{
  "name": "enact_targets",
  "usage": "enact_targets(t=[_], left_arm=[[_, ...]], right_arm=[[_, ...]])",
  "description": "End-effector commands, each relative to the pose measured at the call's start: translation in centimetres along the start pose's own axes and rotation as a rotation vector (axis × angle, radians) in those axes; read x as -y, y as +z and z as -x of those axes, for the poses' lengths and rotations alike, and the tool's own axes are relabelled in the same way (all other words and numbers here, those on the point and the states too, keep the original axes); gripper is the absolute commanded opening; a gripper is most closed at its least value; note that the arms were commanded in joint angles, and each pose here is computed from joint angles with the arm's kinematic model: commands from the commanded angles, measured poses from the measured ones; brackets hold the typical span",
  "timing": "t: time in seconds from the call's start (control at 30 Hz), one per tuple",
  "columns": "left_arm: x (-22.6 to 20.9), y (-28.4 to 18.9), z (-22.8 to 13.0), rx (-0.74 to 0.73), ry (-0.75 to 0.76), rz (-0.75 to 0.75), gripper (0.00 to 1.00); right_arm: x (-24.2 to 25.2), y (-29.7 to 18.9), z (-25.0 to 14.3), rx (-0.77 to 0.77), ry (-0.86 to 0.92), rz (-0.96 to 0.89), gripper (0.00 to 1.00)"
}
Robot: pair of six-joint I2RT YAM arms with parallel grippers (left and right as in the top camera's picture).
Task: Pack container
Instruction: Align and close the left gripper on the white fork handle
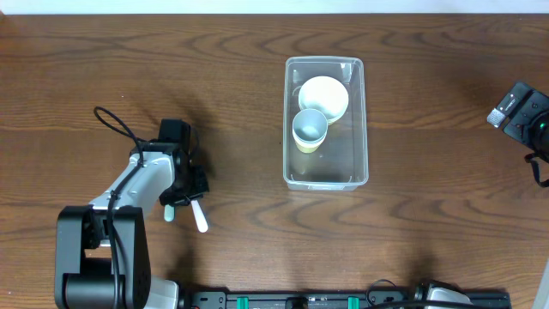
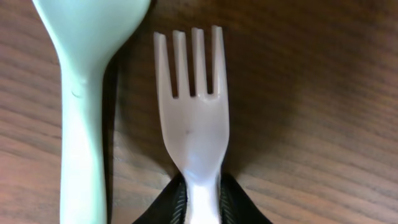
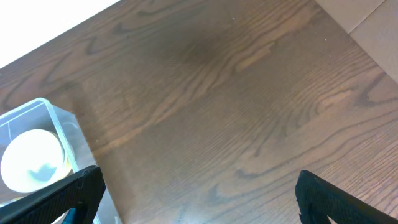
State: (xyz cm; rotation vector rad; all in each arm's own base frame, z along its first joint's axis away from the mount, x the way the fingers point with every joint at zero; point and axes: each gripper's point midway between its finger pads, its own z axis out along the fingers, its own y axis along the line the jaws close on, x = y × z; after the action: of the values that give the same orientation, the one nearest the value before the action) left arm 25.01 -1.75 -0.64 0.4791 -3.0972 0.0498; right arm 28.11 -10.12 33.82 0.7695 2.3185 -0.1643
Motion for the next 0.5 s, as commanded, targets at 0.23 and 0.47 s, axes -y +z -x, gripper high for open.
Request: enact_targets(t=[0.23, 0.47], left_arm=[[3.7, -8.8, 1.1, 0.090, 0.130, -0.078, 0.15], [9.9, -16.4, 0.5, 0.265, 0.342, -0.124, 0.11]], right_arm=[[0.5, -0.2, 0.1, 0.010, 0.020, -0.016, 0.99], [0.5, -0.2, 0.1, 0.010, 0.020, -0.016, 0.99]])
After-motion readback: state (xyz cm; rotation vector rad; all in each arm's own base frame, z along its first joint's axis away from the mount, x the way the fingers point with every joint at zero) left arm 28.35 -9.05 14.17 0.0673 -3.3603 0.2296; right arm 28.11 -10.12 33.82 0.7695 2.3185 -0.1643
